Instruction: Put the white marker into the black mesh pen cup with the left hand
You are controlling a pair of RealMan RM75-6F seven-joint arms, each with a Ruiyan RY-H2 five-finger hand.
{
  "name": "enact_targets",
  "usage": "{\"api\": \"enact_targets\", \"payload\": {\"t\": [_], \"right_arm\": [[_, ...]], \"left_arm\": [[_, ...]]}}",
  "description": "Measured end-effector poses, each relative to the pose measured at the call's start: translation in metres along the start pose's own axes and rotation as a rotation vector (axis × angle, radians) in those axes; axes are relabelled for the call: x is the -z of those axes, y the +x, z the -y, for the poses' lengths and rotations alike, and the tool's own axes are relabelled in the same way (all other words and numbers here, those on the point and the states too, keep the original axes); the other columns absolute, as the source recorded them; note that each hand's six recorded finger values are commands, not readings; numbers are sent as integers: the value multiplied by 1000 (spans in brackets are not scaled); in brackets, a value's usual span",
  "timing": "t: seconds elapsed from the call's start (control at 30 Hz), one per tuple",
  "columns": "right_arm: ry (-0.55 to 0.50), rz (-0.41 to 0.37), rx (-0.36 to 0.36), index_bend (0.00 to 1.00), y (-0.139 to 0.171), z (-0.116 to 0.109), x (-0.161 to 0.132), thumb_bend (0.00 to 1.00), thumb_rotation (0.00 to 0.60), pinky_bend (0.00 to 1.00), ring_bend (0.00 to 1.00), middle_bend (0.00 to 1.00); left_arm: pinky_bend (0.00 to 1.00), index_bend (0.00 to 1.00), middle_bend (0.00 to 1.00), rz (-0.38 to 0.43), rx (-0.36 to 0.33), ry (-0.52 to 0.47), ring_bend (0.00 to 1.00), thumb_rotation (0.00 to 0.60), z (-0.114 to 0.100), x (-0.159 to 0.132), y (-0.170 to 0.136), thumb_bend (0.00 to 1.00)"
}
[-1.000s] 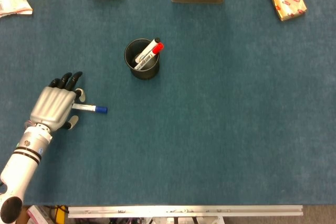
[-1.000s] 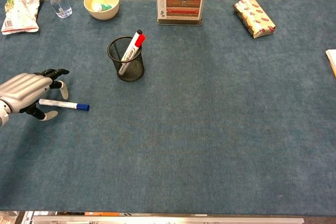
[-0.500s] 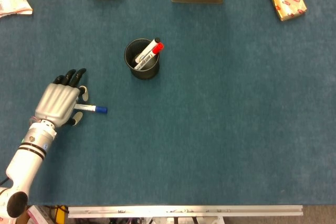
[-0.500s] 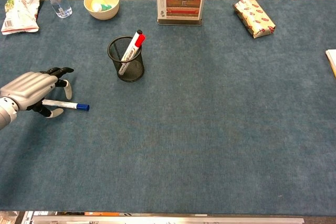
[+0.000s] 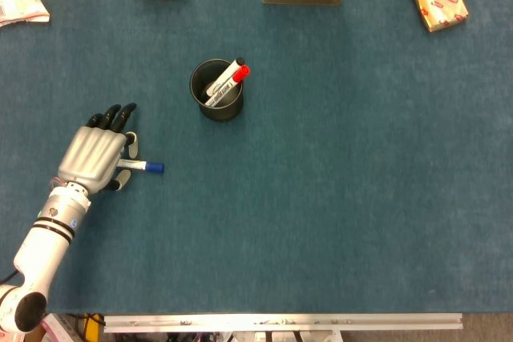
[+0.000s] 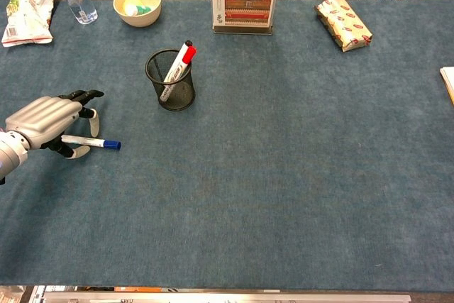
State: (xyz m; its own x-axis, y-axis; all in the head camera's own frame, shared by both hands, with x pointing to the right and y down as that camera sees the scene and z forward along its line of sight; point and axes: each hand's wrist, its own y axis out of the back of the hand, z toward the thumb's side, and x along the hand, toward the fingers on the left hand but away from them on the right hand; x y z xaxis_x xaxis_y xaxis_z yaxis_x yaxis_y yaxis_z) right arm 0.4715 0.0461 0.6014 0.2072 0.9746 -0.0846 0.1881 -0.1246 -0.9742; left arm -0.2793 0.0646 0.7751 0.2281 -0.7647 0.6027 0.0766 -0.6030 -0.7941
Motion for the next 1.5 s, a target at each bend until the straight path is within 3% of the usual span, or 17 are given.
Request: {"api": "enact_targets", "payload": {"t": [1.17,1.37,1.5], "right_arm": [[1,3,0,499,0,0,0,5,600,596,410,433],[-2,0,4,499,0,-1,0,5,600,596,410,434],[-3,0,7,499,0,-2,0,5,600,596,410,433]], "left_arm": [[159,605,85,-7,-33,-13,0,600,-2,-3,-2,300],[159,605,84,-7,-67,-58,0,600,-12,-10,-7,303],[159,598,77,7,-134,-108,0,600,-29,-17,-11,304]]}}
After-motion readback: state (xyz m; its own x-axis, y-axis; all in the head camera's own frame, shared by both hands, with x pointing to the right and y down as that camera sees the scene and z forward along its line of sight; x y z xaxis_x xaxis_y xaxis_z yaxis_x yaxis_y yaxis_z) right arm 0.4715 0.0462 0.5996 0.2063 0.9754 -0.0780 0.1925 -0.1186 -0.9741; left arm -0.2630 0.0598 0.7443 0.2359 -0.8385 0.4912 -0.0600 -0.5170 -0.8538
